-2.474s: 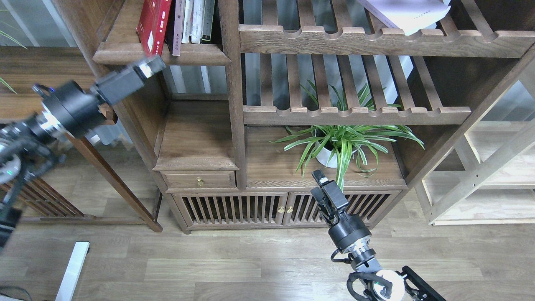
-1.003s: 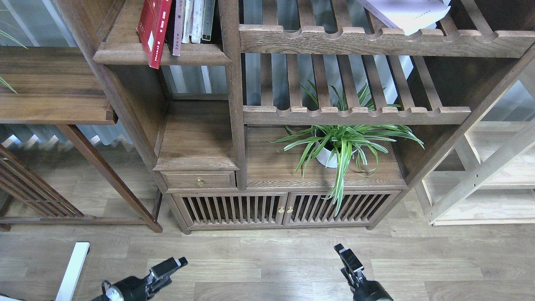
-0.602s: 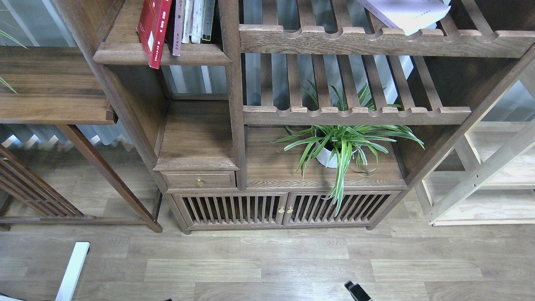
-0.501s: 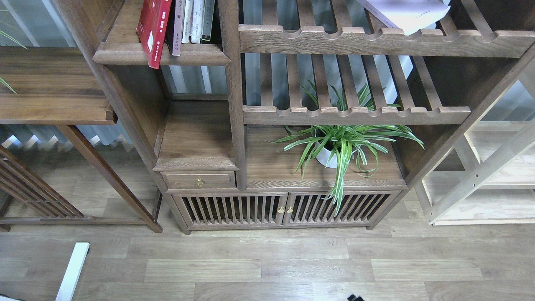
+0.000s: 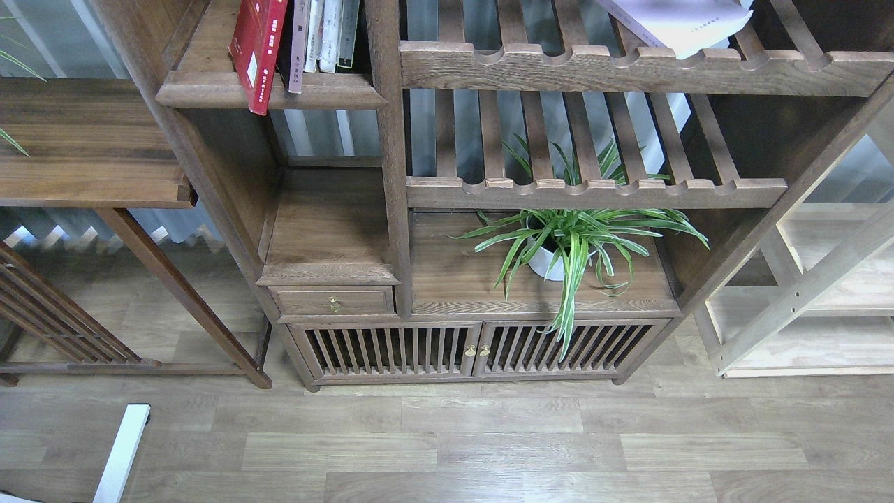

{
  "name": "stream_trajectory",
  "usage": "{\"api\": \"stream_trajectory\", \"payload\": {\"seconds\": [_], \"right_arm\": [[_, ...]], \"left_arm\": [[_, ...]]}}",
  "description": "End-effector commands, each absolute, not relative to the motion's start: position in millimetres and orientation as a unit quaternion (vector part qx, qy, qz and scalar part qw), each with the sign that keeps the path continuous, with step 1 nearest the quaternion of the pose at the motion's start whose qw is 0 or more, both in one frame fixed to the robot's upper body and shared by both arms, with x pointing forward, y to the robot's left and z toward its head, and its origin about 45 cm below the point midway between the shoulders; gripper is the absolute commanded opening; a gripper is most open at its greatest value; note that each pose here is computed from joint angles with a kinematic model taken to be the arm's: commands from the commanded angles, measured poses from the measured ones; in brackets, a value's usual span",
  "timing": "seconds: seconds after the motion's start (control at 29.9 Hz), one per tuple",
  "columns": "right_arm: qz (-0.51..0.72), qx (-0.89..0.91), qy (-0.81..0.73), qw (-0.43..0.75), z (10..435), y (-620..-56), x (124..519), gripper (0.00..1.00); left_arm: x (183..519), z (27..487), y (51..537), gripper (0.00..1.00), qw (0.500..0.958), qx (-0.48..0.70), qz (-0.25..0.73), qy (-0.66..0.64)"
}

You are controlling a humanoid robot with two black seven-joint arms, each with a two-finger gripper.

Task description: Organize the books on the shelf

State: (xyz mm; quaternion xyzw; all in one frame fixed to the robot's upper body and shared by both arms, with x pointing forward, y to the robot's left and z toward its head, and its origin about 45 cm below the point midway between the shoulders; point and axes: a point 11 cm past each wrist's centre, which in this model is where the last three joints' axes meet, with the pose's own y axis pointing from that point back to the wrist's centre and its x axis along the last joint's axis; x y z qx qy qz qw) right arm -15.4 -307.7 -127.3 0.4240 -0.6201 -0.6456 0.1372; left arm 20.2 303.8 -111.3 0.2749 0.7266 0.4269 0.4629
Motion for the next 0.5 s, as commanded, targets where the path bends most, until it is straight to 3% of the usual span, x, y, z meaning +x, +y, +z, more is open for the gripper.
{"api": "stream_trajectory", "payload": {"seconds": [0.0, 0.37, 0.47], "right_arm": [[-0.634, 0.385, -0.645, 0.184, -131.9, -317.9, -25.7, 1.00], [-0.612, 0.382, -0.632, 0.283, -133.9, -331.0, -49.7, 1.00], [-0.603, 0.391, -0.621, 0.312, -133.3, -335.9, -56.2, 1.00]], "left_arm": [[10.1, -112.3, 302.0, 0.99, 0.467, 0.305, 0.408, 0.723], [-14.1, -116.1, 271.0, 0.99, 0.485, 0.364, 0.342, 0.718], [-25.1, -118.9, 267.6, 0.99, 0.464, 0.374, 0.350, 0.722]]}}
